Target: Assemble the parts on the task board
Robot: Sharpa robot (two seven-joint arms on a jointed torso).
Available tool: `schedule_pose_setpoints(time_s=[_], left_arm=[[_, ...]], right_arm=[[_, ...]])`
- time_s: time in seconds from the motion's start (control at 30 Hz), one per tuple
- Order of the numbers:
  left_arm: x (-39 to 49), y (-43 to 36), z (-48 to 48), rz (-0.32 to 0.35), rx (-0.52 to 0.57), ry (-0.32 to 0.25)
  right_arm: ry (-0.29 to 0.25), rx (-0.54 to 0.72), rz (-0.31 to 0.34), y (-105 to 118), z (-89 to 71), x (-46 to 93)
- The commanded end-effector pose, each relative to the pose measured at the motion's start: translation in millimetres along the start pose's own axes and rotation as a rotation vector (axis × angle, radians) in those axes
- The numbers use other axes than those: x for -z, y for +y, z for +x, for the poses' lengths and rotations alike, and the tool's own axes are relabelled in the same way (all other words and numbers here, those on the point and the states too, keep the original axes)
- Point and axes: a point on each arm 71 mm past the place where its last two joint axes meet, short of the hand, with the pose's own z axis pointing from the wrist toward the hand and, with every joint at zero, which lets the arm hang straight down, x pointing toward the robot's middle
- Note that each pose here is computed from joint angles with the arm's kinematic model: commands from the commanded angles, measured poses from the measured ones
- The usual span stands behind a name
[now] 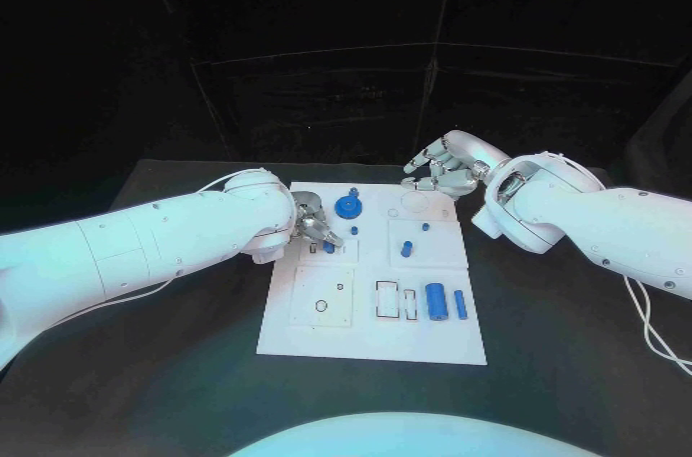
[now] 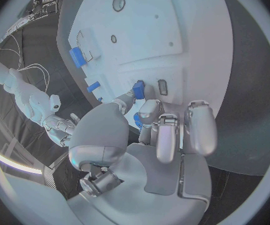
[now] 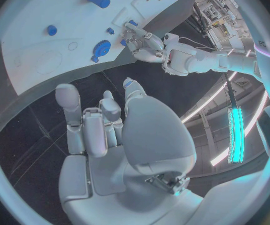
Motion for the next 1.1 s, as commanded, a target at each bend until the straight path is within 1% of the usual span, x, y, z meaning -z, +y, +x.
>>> schedule_pose_setpoints(time_s=[0.03, 0.47, 0.8, 0.97, 1.1], left_arm=[[-0.2, -0.5, 1.1, -0.006, -0.001, 0.01], [-0.6, 1.0, -0.4, -0.013, 0.008, -0.004], [0.9, 2.2, -1.9, -0.009, 0.023, -0.027], [6.1, 3.9, -3.4, 0.001, 0.032, -0.036], [15.0, -0.7, -14.6, 0.026, 0.061, -0.046]], right_arm=[[0.003, -0.002, -0.01, 2, -0.4, -0.1], [0.002, -0.004, -0.011, 2, -0.4, -0.2], [-0.005, -0.005, -0.012, 2, -0.9, -0.4], [-0.007, -0.007, -0.011, 1, -1.3, -0.6], [-0.009, -0.007, -0.009, 0, -1.7, -1.0]])
